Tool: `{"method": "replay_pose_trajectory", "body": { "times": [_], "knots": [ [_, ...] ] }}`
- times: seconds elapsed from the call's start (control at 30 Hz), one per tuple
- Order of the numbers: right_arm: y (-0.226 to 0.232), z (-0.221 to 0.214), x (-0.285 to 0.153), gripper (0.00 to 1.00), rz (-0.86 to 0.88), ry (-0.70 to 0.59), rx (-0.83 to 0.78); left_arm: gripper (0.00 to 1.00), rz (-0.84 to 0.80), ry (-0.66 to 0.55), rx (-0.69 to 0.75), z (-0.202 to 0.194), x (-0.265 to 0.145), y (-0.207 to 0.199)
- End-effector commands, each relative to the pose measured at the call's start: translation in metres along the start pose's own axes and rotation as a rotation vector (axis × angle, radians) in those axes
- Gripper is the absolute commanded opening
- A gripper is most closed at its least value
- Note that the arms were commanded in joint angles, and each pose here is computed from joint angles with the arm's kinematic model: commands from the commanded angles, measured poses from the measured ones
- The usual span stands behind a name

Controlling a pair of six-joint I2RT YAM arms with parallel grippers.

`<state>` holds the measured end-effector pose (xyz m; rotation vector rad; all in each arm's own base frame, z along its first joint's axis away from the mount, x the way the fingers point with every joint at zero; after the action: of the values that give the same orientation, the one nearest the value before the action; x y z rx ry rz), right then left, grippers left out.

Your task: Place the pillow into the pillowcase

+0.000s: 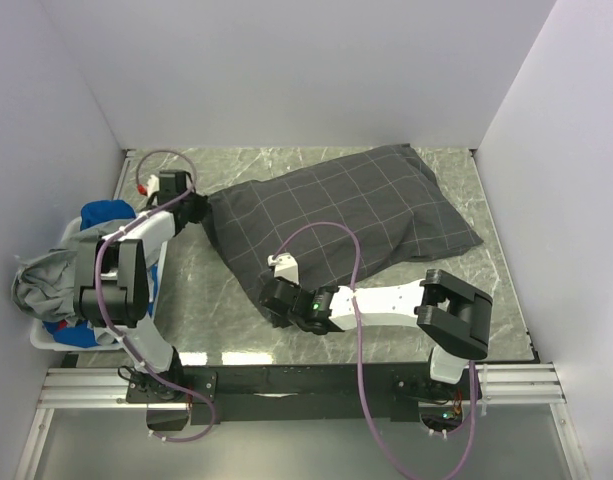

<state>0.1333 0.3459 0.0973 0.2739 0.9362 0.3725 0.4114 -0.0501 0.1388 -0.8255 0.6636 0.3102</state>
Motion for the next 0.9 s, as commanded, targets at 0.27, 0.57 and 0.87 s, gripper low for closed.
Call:
{"method": "replay_pose_trajectory", "body": {
  "times": [0.27,0.57,0.87],
  "knots": [
    [0.014,0.009,-0.023,0.0,0.077,0.012,0.007,0.01,0.018,-0.125,0.026,0.057,-0.016,-0.007],
    [0.077,0.015,-0.034,0.0,0.253,0.093,-0.033,0.01,0.056,-0.142,0.054,0.073,-0.003,-0.005],
    [0.063,0.024,-0.028,0.42,0.108,0.017,-0.107,0.01,0.061,-0.108,0.078,0.072,0.008,-0.002]
  ]
}}
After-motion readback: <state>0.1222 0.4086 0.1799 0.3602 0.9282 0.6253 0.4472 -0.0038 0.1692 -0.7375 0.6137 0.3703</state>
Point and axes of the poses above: each gripper's point midway between its finger pads, its own x axis out along the fingers, its own y axis along the line the jaws close on, z = x × y, the point moved 7 cm from there along -x, back along the fingers, and after that the axes turned 15 degrees about x, right-handed, at the moved point
